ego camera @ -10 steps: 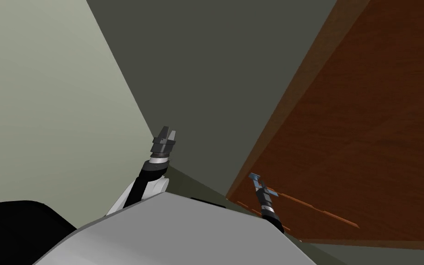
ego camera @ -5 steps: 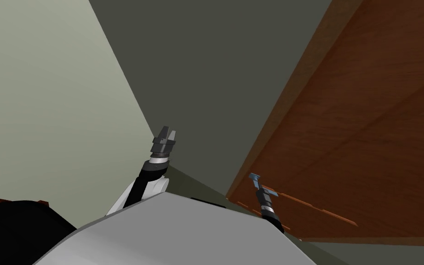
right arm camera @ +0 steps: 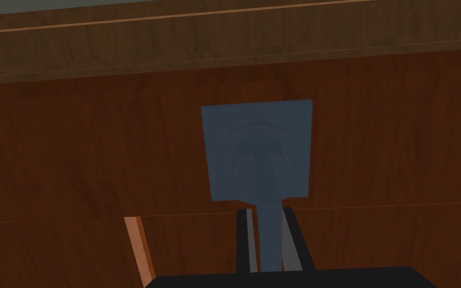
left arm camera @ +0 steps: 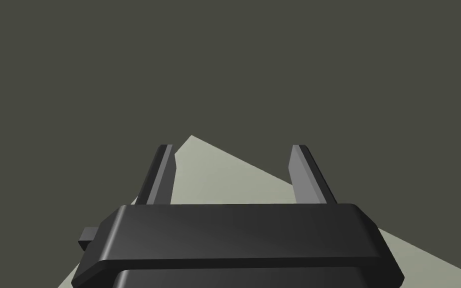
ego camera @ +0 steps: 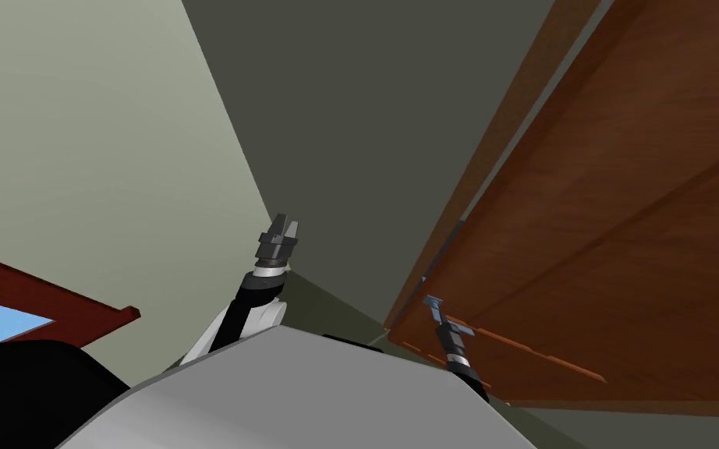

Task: Pull the door open

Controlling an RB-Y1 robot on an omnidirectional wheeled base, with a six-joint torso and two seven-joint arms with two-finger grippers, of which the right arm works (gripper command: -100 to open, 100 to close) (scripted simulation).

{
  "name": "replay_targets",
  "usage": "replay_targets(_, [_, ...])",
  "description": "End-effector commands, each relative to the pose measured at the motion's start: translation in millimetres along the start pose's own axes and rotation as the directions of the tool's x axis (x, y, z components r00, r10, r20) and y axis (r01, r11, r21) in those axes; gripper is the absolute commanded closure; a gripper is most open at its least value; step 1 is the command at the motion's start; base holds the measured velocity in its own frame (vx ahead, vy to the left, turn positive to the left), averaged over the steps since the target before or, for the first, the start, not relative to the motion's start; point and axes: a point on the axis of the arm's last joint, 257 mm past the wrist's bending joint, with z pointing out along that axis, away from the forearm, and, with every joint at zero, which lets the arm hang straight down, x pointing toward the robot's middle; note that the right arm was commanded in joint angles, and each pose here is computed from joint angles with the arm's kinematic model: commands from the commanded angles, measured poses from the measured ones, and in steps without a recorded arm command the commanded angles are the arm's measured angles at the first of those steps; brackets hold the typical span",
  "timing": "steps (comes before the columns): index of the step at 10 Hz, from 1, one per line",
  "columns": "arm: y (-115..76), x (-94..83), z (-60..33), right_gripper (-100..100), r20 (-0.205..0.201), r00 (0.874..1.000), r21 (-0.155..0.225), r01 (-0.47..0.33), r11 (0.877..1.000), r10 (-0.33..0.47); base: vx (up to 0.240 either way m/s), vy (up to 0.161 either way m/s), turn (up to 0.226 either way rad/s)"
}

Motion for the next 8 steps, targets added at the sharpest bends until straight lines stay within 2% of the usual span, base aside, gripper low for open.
replay_targets(1, [-1.7, 1.0, -8.0, 100, -0.021, 1.000, 0.002, -0.002, 1.000, 0.002, -0.237, -0.055, 0.123])
replay_targets(4, [-1.2, 0.1, -22.9, 100, -0.065, 0.998, 0.002, -0.003, 1.000, 0.003, -0.264, -0.070, 0.173])
replay_targets(5, [-2.9, 0.6, -18.8, 100, -0.058, 0.998, 0.005, -0.002, 1.000, 0.003, -0.122, -0.013, 0.034])
replay_targets(6, [-4.7, -1.2, -31.9, 100, -0.077, 0.997, 0.007, -0.004, 1.000, 0.004, -0.149, -0.024, 0.149])
replay_targets(8, [-4.2, -3.7, -41.0, 100, -0.090, 0.996, 0.005, -0.003, 1.000, 0.003, -0.194, -0.073, 0.163])
